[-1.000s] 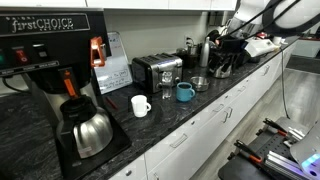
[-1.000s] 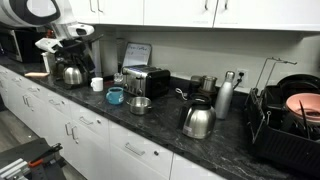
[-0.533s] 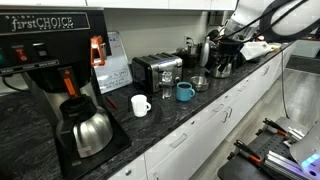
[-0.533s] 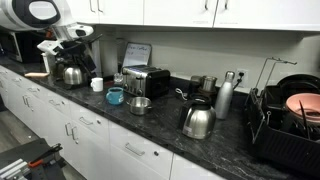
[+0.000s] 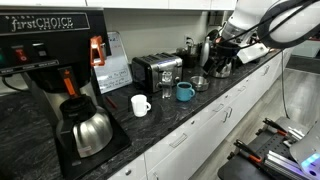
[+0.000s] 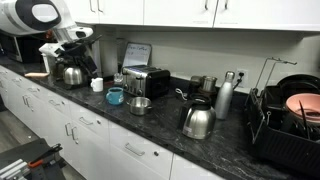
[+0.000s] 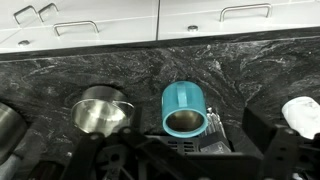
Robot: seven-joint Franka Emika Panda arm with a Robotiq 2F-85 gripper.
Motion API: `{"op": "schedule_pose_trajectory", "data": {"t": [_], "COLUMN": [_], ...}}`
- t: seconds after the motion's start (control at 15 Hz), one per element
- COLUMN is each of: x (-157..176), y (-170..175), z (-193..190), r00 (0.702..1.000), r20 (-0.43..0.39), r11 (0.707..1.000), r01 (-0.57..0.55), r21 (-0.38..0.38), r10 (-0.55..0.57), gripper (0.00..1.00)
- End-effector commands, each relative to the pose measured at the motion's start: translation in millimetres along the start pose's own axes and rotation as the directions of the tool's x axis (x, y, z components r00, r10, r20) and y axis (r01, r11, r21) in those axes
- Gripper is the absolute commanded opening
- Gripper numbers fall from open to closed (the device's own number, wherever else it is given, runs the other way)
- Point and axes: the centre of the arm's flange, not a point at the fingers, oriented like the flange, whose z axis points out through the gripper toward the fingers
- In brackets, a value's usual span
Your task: Pour the contents of the blue cup into the silver pot
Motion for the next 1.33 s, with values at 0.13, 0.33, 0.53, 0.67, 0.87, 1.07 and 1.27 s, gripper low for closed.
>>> {"op": "schedule_pose_trajectory", "data": {"t": [0.13,0.33,0.53,0.67,0.87,1.07,1.27], "x": [3.1,2.0,11.1,16.7,20.8,25.7,41.3], "y": [-24.9,-24.9,-19.5,-20.5,-29.7,-34.9,-28.7], "z": [58.7,85.7,103.8,113.5,128.1,142.1,151.0], "r00": [0.999,0.999,0.998,0.998,0.997,0.998,0.997], "r20": [-0.046,-0.036,-0.043,-0.040,-0.008,0.006,0.002], "r11": [0.998,0.997,0.995,0.996,0.997,0.998,0.997], "r01": [0.001,-0.015,-0.039,-0.047,-0.072,-0.069,-0.073], "r21": [-0.056,-0.077,-0.094,-0.081,-0.028,-0.013,-0.013], "r10": [-0.004,0.013,0.035,0.044,0.071,0.069,0.073], "gripper": [1.00,1.00,1.00,1.00,1.00,1.00,1.00]}}
